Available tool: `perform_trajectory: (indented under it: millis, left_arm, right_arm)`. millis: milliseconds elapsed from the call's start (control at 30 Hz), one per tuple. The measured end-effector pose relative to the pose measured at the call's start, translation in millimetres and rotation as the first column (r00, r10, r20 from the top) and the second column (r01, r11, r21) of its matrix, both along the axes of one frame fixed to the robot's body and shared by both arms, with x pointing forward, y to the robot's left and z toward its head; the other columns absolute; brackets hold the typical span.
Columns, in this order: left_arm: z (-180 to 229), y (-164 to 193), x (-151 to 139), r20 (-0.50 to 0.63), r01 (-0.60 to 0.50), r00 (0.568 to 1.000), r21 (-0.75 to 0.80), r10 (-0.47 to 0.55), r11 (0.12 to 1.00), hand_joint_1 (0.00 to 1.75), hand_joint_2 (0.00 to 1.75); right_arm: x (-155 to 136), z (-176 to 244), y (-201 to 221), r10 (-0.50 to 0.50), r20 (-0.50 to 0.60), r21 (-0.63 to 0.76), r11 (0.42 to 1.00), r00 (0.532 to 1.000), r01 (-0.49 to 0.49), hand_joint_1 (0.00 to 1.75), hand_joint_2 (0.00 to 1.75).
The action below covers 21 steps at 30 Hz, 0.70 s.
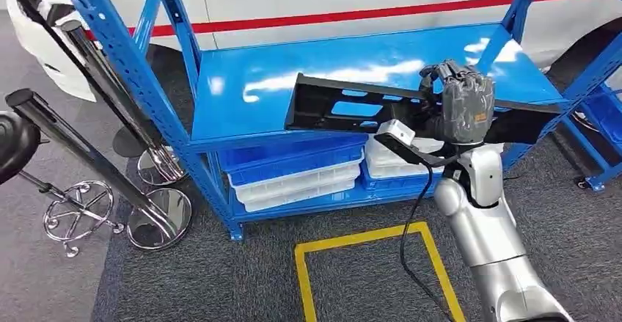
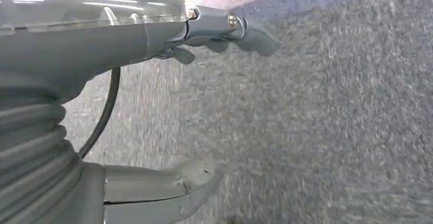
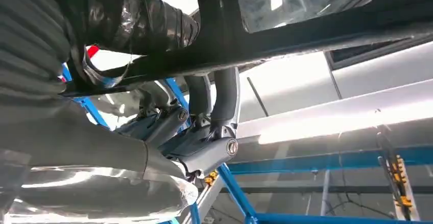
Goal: Take the parts from the cabinet and place them on the table.
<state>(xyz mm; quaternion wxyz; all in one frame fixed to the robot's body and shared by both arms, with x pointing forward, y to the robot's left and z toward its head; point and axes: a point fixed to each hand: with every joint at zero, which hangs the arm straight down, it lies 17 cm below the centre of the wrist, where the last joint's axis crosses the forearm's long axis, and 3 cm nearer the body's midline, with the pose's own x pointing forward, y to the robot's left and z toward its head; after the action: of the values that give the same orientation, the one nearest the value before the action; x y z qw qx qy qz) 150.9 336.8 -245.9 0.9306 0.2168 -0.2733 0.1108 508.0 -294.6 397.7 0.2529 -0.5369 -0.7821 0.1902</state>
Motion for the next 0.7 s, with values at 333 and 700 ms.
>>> perform_trajectory:
  millis: [333,700]
  left_arm:
    - [0.4,-3.2,2.5,0.004,0.0,1.0,-0.005,0.0,1.0,0.0,1.75]
    - [0.4,-0.7,2.2,-0.002,-0.004,1.0,0.002,0.004,1.0,0.0,1.75]
  right_arm:
    - [0.6,1.2,-8.0,-0.014,-0.001,-0.005,1.0,1.0,0.014,1.75,1.75]
    - [3.9,5.1,-14.0,-0.024,-0.002,-0.009,1.0,1.0,0.024,1.75,1.75]
